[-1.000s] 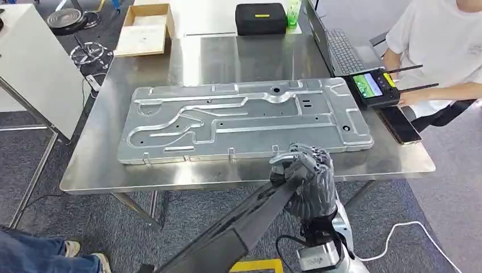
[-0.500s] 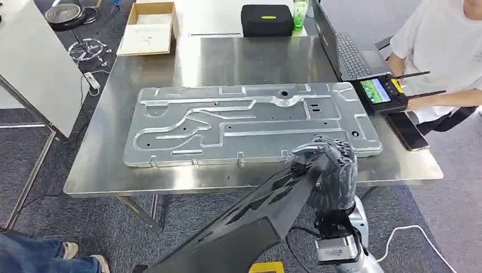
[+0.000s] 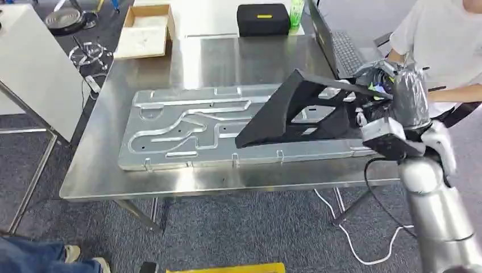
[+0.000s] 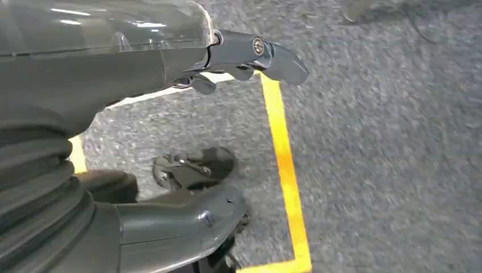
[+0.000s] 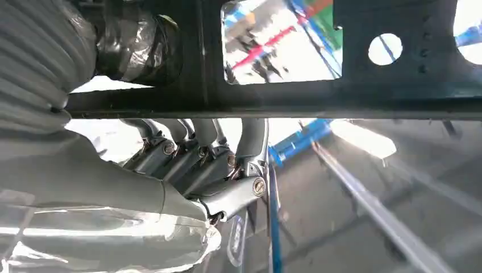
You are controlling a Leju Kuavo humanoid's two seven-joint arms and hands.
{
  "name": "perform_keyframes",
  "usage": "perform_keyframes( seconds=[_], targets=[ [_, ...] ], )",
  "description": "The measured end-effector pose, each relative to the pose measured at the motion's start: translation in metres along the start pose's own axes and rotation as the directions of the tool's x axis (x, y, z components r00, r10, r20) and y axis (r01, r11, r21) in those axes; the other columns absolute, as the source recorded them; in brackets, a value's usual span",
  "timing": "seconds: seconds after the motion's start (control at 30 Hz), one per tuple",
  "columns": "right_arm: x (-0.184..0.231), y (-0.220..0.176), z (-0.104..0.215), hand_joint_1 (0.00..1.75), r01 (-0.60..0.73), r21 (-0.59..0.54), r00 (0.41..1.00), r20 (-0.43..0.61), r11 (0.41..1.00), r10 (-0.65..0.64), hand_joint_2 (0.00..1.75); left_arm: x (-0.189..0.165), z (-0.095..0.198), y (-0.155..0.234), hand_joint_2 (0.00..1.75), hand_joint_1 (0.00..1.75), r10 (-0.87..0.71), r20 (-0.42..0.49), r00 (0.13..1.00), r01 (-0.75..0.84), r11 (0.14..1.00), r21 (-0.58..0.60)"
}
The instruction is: Take the parts from the cabinet and place them on the table.
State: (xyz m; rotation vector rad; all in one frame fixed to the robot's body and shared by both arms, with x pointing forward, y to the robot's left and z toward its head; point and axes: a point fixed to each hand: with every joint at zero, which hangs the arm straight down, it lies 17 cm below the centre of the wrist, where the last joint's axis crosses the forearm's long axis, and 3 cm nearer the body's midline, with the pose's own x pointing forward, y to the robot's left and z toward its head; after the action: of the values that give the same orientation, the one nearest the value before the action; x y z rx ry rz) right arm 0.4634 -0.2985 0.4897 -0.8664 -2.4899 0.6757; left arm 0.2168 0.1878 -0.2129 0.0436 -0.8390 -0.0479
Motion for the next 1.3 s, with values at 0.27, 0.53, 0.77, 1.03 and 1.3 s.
perform_keyframes(
  seconds=[0.27, 0.53, 0.77, 1.03, 1.3],
  targets=[
    [-0.041, 0.016, -0.034, 1.75, -0.124, 0.125, 0.992, 0.008, 0.984, 0.124, 1.75, 0.003, 0.000, -0.018, 1.75, 0.00, 0.018, -0.012, 1.000, -0.019, 0.997, -0.077],
    [-0.060, 0.030, -0.026, 1.75, -0.131, 0.174, 0.991, -0.008, 0.976, 0.134, 1.75, 0.008, -0.001, -0.026, 1.75, 0.00, 0.016, -0.009, 1.000, -0.017, 0.995, -0.096],
    [-0.065, 0.047, -0.011, 1.75, -0.115, 0.213, 0.993, -0.003, 0.970, 0.118, 1.75, 0.009, 0.000, -0.030, 1.75, 0.00, 0.009, -0.009, 1.000, -0.010, 0.994, -0.107],
    [-0.039, 0.121, 0.033, 1.75, 0.004, 0.271, 1.000, 0.016, 0.963, -0.009, 1.75, 0.019, -0.004, -0.035, 1.75, 0.00, -0.017, 0.010, 1.000, 0.018, 0.992, -0.128],
    [-0.034, 0.145, 0.051, 1.75, 0.041, 0.299, 0.999, -0.002, 0.953, -0.043, 1.75, 0.017, -0.003, -0.038, 1.75, 0.00, -0.039, 0.005, 0.999, 0.040, 0.989, -0.144]
  ],
)
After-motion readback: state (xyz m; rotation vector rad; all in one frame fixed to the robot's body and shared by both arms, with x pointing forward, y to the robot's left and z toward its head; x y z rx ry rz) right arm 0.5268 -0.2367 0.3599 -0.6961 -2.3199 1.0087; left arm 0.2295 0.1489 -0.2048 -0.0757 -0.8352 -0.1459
